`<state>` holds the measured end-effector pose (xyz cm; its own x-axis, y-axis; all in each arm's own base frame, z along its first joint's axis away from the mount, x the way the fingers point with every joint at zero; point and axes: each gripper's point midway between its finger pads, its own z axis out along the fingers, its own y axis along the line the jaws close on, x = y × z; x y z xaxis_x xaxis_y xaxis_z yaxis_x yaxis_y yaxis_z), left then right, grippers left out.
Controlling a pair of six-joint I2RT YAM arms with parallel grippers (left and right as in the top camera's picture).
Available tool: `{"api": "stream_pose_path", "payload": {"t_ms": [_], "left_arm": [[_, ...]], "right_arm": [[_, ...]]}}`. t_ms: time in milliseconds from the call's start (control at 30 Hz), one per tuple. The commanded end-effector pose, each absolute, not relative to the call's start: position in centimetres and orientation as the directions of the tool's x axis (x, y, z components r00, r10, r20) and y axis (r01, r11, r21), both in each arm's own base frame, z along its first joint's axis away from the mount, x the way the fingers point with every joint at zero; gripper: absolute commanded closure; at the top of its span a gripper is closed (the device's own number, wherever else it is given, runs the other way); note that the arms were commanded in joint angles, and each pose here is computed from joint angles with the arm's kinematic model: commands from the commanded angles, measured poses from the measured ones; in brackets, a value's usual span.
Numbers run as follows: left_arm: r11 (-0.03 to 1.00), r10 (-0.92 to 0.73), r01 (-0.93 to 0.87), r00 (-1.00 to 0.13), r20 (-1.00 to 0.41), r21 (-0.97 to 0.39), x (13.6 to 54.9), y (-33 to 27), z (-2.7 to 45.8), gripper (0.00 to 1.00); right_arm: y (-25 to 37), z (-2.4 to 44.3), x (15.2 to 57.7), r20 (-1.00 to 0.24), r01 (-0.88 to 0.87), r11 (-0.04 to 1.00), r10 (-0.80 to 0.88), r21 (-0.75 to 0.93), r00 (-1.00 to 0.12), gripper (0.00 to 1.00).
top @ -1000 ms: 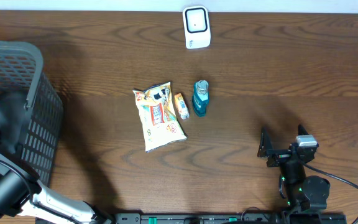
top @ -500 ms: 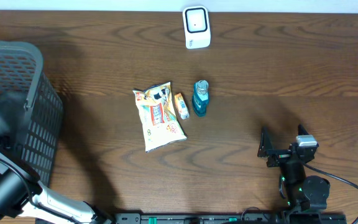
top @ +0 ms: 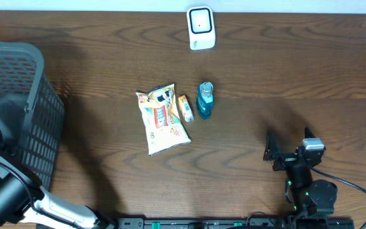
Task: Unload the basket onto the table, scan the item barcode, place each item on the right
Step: 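Grasp the green Zappy wipes pack in the basket with the left gripper, then lift the green pack out and carry it toward the bottle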
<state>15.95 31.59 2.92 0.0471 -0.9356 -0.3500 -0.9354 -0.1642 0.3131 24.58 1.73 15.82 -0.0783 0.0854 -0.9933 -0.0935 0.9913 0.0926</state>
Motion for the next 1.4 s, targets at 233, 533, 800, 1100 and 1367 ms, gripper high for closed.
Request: {"api": "stream_pose_path", "payload": {"t_ms": [233,533,800,1100,1367], "left_arm": [[-0.124,-0.978,-0.959,0.076,-0.192,0.255,16.9,28.9,0.5,0.93],[-0.081,-0.995,-0.994,0.084,-0.048,-0.068,22.7,26.9,2.3,0.93],[-0.051,-0.999,-0.94,0.047,0.02,-0.338,27.1,25.6,6.0,0.93],[0.08,-0.997,-0.734,-0.045,-0.068,-0.675,32.0,24.8,15.5,0.93],[0.269,-0.959,-0.517,-0.067,-0.275,-0.813,32.6,23.1,25.8,0.93]], "right_arm": [[1.7,15.7,24.6,-0.994,-0.094,0.992,0.072,0.08,-0.081,0.01],[1.7,15.7,24.6,-0.994,-0.094,0.992,0.072,0.08,-0.081,0.01],[1.7,15.7,24.6,-0.994,-0.094,0.992,0.072,0.08,-0.081,0.01],[1.7,15.7,24.6,-0.994,-0.094,0.992,0.072,0.08,-0.081,0.01],[1.7,15.7,24.6,-0.994,-0.094,0.992,0.072,0.08,-0.081,0.01]]}}
